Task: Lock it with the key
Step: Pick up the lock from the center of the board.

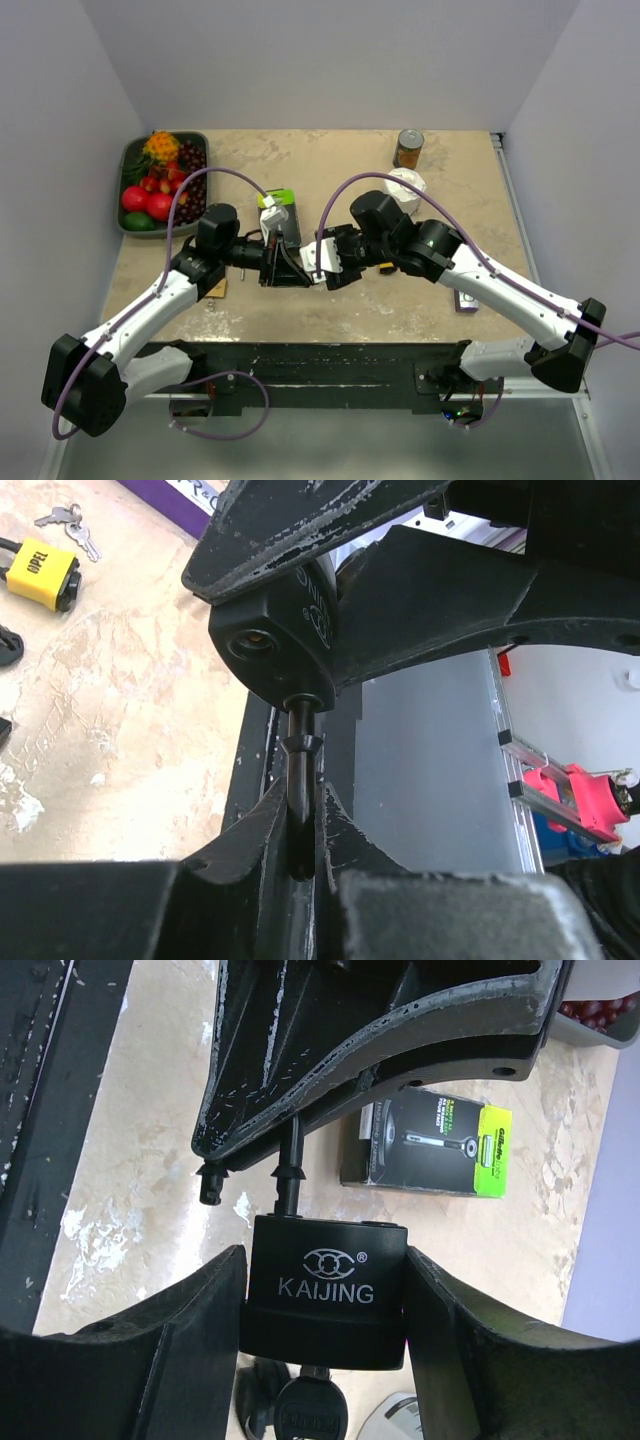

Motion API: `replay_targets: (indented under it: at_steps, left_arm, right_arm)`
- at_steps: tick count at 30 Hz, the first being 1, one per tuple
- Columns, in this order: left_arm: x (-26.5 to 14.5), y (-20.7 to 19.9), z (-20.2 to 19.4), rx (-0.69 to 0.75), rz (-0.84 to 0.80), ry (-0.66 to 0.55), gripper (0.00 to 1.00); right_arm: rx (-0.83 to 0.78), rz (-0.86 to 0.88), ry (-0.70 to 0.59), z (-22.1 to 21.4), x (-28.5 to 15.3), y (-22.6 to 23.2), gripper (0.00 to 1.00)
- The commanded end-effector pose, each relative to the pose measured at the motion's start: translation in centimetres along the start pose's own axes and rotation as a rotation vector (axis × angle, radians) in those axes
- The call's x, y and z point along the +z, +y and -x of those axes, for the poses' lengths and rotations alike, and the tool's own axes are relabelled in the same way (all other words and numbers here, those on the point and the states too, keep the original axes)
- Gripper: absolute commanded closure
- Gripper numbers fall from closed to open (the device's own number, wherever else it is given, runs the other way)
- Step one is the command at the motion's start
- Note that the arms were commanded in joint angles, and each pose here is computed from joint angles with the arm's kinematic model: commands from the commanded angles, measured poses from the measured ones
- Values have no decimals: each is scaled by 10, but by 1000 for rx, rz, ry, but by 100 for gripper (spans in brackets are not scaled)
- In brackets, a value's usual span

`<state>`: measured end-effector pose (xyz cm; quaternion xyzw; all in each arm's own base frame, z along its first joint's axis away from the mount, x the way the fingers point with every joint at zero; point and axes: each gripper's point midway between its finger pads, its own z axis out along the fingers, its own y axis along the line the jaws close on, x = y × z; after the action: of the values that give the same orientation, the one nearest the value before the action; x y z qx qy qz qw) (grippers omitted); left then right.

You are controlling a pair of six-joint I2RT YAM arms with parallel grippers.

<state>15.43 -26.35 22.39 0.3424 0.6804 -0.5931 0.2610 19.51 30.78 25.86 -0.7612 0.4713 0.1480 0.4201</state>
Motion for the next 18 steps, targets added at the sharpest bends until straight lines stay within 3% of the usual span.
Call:
replay_targets:
  at_steps: [1,2,4,5,6,7,10,12,18]
  left_arm:
    - [-1,-12,1,58,-46,-1,94]
    - [-1,-13,1,63,-50,2,100]
    - [-2,-17,2,77,-71,3,100]
    - [-3,-23,3,72,-94,3,100]
    - [-4,-28,9,110,-103,-17,100]
    - [-5,-29,14,128,-95,-31,100]
    - [-6,-36,23,167,-105,-38,100]
    - [-8,-38,25,194,-111,-33,100]
    - [-12,-42,37,268,-95,-13,100]
  right_arm:
    - [-54,-138,-101,37,-17,-38,100]
    - [-55,-139,-103,37,-17,-38,100]
    - [-43,-122,-97,35,-14,-36,100]
    - [-34,-116,-99,38,-15,-37,88]
    - [-17,-96,-85,35,-14,-33,70]
    - [-6,-74,-84,35,-12,-30,40]
    - [14,-74,-80,33,-16,-26,5]
    - [18,-80,-86,31,-16,-24,1]
    - [159,-88,-115,25,-30,-30,1]
